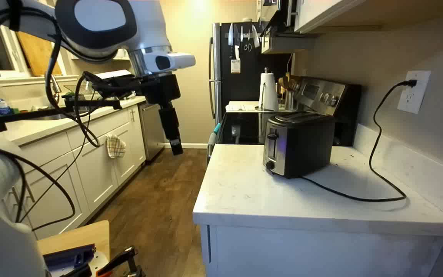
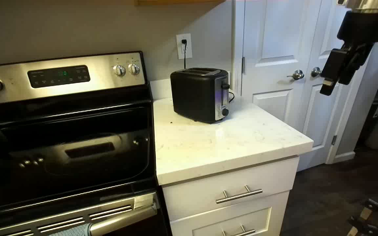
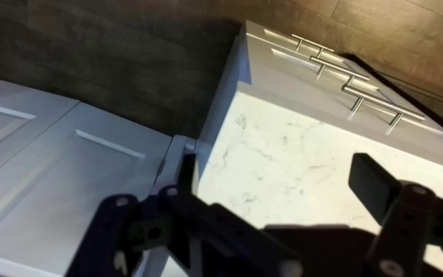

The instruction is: Push down the black knob on side of the toaster

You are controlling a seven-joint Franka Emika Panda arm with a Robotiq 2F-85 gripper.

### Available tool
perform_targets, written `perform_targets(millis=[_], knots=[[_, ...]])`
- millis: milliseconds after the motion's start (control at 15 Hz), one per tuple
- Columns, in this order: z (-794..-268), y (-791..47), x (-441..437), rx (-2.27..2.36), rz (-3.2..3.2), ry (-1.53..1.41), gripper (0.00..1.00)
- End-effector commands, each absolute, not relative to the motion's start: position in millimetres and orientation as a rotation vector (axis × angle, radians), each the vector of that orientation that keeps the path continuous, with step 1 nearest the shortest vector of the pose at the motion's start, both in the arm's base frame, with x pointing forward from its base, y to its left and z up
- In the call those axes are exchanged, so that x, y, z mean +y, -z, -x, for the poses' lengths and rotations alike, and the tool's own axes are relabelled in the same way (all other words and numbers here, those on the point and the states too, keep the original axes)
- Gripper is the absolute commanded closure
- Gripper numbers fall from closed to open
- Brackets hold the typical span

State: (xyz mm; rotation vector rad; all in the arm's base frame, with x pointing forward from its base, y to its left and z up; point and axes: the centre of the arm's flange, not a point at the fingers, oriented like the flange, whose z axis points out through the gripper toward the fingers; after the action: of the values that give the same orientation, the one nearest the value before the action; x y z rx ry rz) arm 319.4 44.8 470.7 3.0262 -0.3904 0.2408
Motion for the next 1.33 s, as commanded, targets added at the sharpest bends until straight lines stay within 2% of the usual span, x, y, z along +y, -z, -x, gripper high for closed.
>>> perform_targets(millis=[0,933,1267], knots=[[-319.4,-470.7,44.9,-0.39,-3.026,-0.241,0.0],[-320.7,-470.7,44.1,-0.393,-3.03,-0.239,0.0],[-348.4,-485.7,34.9,-0.472,-3.011,-0.505,0.0]])
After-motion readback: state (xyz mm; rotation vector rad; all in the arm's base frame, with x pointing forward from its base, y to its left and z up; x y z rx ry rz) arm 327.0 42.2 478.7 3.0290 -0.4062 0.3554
